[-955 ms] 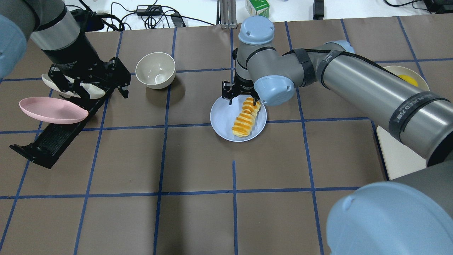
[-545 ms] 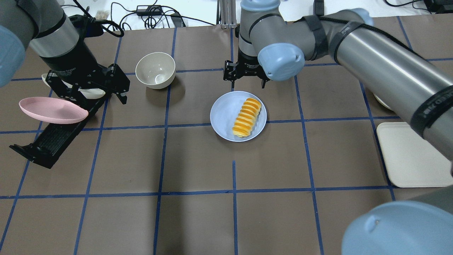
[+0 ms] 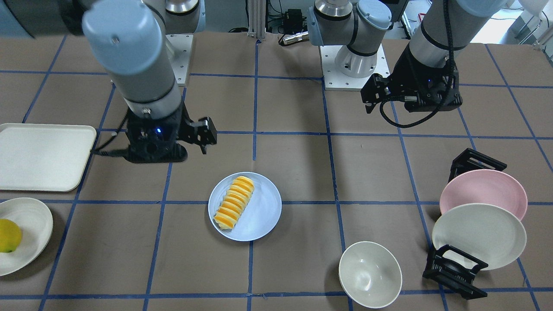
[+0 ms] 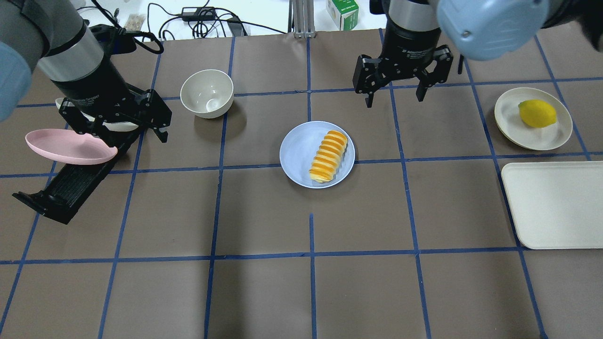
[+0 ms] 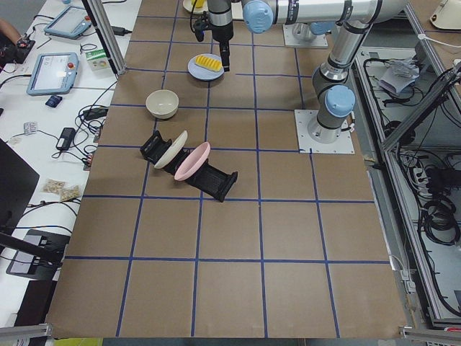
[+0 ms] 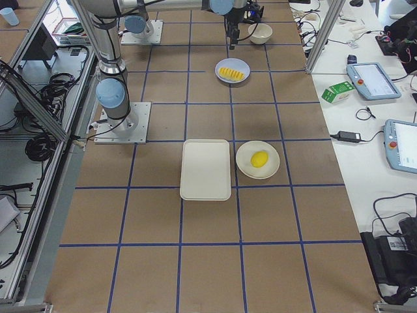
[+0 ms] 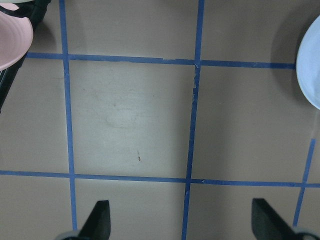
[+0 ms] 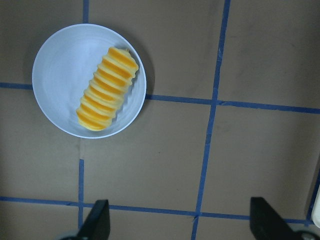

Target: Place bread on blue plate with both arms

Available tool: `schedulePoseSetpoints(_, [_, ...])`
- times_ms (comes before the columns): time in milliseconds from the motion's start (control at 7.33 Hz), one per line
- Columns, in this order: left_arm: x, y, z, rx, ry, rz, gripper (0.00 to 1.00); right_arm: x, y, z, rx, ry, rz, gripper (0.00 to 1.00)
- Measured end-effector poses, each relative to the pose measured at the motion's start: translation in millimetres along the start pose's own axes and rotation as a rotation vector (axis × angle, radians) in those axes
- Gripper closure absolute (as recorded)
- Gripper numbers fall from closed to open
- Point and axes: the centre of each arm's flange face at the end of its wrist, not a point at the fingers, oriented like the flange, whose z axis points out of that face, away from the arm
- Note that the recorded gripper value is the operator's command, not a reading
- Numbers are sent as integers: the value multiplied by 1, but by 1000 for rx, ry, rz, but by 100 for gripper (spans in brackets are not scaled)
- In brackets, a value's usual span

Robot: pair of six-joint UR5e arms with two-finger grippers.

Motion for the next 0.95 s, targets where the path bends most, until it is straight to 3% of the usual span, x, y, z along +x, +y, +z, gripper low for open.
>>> schedulePoseSetpoints(545, [2,1,1,0,0,5,0,28,16,6,-7,-17,-5,0])
schedulePoseSetpoints(955, [1,1,3,-4,1,1,0,33,15,2,7,-2,6,0])
